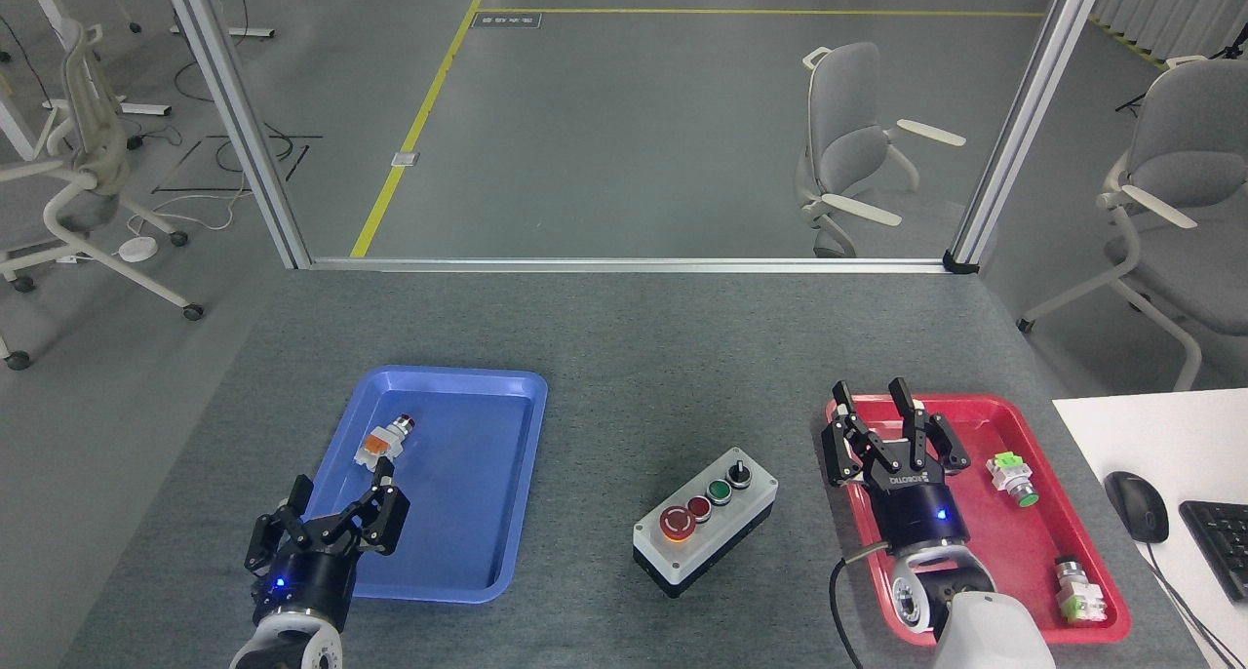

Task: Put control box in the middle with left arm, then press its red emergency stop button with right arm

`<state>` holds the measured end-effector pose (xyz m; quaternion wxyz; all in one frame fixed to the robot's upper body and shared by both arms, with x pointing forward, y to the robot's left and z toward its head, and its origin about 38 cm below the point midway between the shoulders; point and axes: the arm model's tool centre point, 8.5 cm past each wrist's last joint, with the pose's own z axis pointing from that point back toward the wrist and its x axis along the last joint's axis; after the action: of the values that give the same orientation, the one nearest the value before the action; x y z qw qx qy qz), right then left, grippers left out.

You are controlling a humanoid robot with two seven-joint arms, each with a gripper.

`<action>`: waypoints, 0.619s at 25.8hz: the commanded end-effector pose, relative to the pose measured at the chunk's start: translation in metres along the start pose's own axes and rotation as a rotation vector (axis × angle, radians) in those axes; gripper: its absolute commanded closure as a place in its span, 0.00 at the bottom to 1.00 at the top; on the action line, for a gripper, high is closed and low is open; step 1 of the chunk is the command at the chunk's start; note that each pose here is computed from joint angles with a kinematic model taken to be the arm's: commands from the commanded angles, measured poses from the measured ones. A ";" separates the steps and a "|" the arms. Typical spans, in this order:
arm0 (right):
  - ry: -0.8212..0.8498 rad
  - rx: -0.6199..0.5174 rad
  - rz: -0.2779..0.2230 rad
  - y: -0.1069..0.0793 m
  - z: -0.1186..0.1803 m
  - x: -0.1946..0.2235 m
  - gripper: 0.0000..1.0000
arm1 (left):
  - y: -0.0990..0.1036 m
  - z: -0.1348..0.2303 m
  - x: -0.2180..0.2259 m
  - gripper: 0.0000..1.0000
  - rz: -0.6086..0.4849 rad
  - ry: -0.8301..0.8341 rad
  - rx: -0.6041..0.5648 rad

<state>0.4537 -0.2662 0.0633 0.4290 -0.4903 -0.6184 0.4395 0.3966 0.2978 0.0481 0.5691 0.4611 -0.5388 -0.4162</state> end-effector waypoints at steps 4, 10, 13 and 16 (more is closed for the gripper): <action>0.250 -0.026 0.121 -0.017 0.005 -0.029 0.02 | 0.000 0.000 0.000 0.01 0.001 0.001 0.000; 0.286 0.131 0.118 -0.013 0.027 -0.032 0.02 | 0.000 0.000 0.000 0.01 0.001 0.000 -0.001; 0.300 0.148 0.116 -0.018 0.044 -0.038 0.02 | 0.000 0.000 0.000 0.01 0.001 0.001 0.000; 0.295 0.141 0.115 -0.021 0.062 -0.035 0.02 | 0.000 0.000 0.000 0.01 0.001 -0.001 0.000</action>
<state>0.4117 -0.3094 0.0655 0.5213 -0.5543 -0.4878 0.4278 0.3966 0.2978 0.0479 0.5693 0.4610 -0.5388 -0.4160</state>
